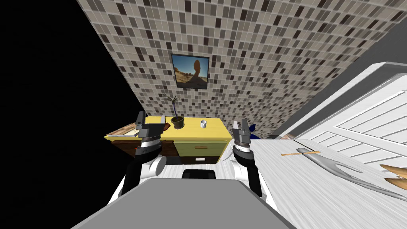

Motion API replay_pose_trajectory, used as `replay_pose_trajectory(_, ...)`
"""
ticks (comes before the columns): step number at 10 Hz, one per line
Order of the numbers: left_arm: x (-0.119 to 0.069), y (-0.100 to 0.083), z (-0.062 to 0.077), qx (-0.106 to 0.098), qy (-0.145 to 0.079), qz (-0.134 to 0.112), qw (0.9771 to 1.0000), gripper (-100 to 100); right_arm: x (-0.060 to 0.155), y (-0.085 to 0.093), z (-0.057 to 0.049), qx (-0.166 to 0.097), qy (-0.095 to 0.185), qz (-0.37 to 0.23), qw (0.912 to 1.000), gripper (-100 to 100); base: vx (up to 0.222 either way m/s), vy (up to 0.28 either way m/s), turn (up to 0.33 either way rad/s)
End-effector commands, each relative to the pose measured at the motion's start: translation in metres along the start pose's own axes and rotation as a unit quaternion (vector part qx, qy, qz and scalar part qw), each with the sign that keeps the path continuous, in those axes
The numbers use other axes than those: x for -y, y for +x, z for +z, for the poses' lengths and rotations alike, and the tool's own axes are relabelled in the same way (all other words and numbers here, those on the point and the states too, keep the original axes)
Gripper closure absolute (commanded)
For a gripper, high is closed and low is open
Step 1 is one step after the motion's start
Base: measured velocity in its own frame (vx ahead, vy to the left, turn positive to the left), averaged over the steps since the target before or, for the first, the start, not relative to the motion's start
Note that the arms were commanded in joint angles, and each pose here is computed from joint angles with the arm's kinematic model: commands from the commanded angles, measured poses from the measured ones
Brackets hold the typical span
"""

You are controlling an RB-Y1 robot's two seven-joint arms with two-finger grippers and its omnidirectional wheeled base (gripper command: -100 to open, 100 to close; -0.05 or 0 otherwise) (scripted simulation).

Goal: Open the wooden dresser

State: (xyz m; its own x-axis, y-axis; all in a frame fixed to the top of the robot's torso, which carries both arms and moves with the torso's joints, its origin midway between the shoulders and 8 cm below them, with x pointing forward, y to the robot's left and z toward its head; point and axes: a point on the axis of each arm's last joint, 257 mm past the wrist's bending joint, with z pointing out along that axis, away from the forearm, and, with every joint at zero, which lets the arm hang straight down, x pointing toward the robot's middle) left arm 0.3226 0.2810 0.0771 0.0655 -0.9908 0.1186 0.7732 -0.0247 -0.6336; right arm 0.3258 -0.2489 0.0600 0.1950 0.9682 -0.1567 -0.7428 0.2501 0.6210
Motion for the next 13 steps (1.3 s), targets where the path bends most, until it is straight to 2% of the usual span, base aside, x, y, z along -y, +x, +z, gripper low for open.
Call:
replay_pose_trajectory(1,0.000,0.000,0.000,0.000,0.000,0.000,1.0000,0,0.000,0.000,0.000,0.000,0.000,0.000,1.0000,0,0.000,0.000,0.000)
replay_pose_trajectory(9,0.000,0.000,0.000,0.000,0.000,0.000,1.0000,0,0.000,0.000,0.000,0.000,0.000,0.000,1.0000,0,0.000,0.000,0.000)
replay_pose_trajectory(10,-0.006,0.004,-0.002,-0.016,-0.008,0.004,0.9998,-100,0.000,0.000,0.000,0.000,0.000,0.000,1.0000,0,0.003,-0.008,0.002)
replay_pose_trajectory(13,-0.029,0.011,-0.009,-0.047,-0.033,0.013,0.9982,-100,0.000,0.000,0.000,0.000,0.000,0.000,1.0000,0,-0.005,-0.028,0.004)
